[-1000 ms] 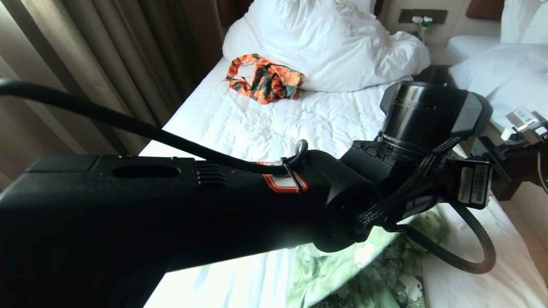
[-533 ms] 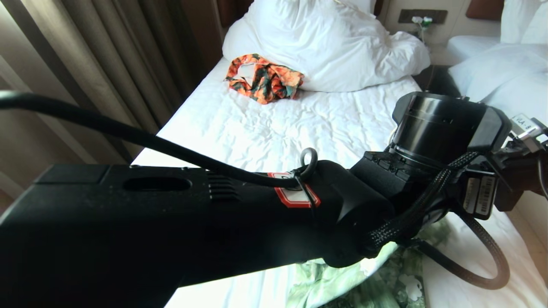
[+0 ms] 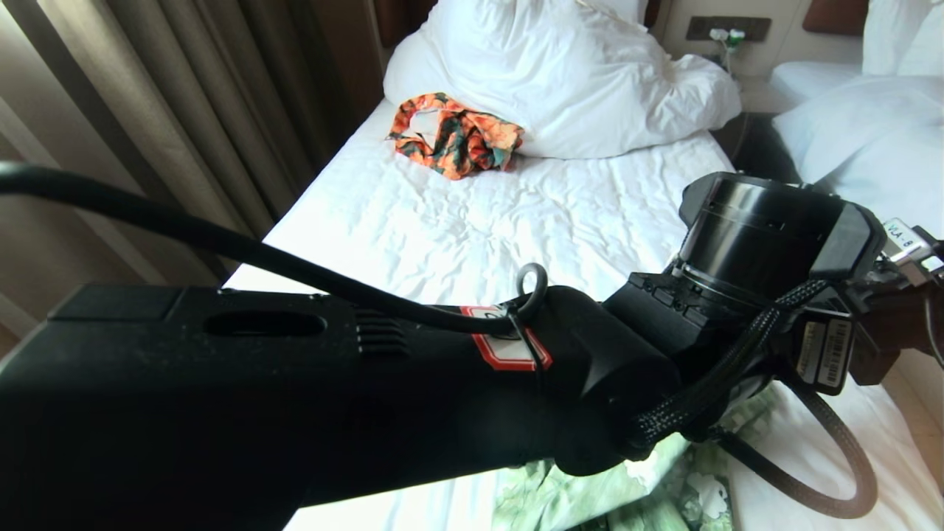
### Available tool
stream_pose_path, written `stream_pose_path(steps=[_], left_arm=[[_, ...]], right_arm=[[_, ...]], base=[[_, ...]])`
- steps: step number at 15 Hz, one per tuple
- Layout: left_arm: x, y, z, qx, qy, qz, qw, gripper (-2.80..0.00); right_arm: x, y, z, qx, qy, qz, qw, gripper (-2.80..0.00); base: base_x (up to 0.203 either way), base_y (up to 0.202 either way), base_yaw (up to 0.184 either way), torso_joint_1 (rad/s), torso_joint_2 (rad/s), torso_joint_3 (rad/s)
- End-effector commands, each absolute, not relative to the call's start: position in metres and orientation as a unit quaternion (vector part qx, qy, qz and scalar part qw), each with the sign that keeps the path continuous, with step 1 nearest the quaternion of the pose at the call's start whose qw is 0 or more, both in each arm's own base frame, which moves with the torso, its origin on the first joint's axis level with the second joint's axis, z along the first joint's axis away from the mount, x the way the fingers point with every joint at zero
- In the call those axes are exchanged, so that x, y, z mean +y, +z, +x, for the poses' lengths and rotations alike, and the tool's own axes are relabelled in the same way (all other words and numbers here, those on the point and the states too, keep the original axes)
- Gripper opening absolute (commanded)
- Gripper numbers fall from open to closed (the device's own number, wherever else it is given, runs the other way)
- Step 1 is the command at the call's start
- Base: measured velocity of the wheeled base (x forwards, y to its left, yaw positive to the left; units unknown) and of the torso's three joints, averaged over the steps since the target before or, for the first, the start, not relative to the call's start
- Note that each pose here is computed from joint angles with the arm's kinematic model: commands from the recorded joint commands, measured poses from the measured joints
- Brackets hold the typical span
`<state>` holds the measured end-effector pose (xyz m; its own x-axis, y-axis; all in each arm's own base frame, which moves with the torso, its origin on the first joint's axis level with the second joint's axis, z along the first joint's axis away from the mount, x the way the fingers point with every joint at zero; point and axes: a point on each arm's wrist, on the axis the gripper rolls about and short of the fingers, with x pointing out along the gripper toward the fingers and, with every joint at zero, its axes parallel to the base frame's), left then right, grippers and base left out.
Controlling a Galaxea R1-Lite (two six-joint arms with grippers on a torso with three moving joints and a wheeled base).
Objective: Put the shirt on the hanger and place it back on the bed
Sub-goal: Hook one side of the shirt onto the hanger
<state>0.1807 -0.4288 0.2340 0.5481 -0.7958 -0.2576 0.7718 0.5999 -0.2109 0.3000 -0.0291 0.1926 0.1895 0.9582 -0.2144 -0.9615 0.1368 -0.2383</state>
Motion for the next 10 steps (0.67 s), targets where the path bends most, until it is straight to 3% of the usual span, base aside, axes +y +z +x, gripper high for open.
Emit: stream_pose_path(steps=[1,10], left_arm=[[-0.429,0.230,0.177,0.174,-0.446,-0.036,0.877,0.00],[-0.423,0.209,0.150,0.226,-0.451,-0.028,0.863,0.00]], right_arm=[[-0.029,0.186,0.299,0.005,0.639,-0.155,0.754,-2.80],[-0.042,0.165,0.300,0.011,0.623,-0.145,0.768,-2.80]], base=[[0.000,0.000,0.000,0.000,0.00,0.000],[0.000,0.000,0.000,0.000,0.00,0.000]])
